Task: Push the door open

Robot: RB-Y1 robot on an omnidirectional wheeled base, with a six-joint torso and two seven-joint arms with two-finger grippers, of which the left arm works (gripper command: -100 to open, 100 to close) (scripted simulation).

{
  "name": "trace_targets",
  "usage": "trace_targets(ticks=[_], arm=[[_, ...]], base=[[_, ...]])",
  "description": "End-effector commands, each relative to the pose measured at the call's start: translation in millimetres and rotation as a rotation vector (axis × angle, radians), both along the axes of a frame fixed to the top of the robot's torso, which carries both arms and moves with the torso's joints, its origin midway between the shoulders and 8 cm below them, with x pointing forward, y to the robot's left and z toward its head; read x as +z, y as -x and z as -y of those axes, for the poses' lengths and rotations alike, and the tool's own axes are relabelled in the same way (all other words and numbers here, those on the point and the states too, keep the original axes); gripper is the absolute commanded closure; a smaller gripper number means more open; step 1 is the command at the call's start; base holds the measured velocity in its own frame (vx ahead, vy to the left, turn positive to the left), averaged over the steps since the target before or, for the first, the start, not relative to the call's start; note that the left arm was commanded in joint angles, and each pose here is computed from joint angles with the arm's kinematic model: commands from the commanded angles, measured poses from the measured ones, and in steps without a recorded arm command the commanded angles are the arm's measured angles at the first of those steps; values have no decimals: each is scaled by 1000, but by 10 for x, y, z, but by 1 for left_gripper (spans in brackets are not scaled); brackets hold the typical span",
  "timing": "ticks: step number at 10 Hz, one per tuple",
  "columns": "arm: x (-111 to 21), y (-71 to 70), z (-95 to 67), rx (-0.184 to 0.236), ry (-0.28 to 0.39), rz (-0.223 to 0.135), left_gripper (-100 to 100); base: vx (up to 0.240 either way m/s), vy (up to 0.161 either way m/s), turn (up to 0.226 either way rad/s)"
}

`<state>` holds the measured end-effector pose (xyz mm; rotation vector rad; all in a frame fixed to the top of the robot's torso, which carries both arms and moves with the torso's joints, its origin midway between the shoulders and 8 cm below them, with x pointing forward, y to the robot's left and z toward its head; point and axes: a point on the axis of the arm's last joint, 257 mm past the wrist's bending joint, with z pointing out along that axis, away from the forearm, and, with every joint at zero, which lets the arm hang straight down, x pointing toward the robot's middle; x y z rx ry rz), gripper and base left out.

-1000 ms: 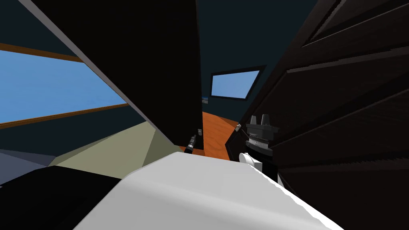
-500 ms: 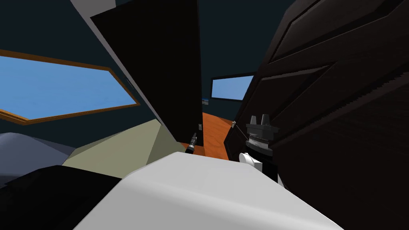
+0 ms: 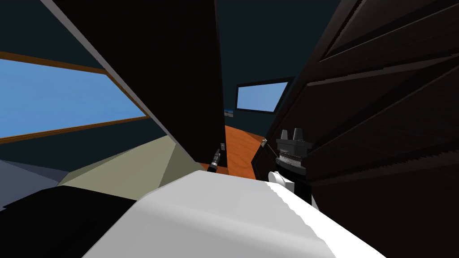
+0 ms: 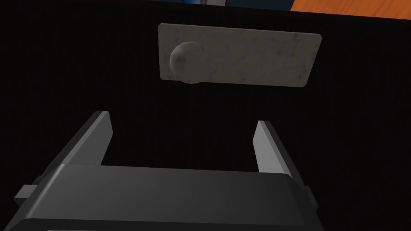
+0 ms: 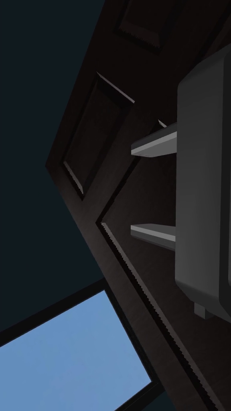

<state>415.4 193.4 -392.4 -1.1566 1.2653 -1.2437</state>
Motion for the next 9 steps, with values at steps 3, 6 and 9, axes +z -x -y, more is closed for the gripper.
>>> trace_targets(ticks=[3,6,9], arm=[[5,-7,-24,11,3,8,-100],[5,-9,-14,14,7,9,-100],[5,-9,-14,14,7,9,100]], base=[[212,-18,-29],[152,-12,-8],[-20,0,-7]])
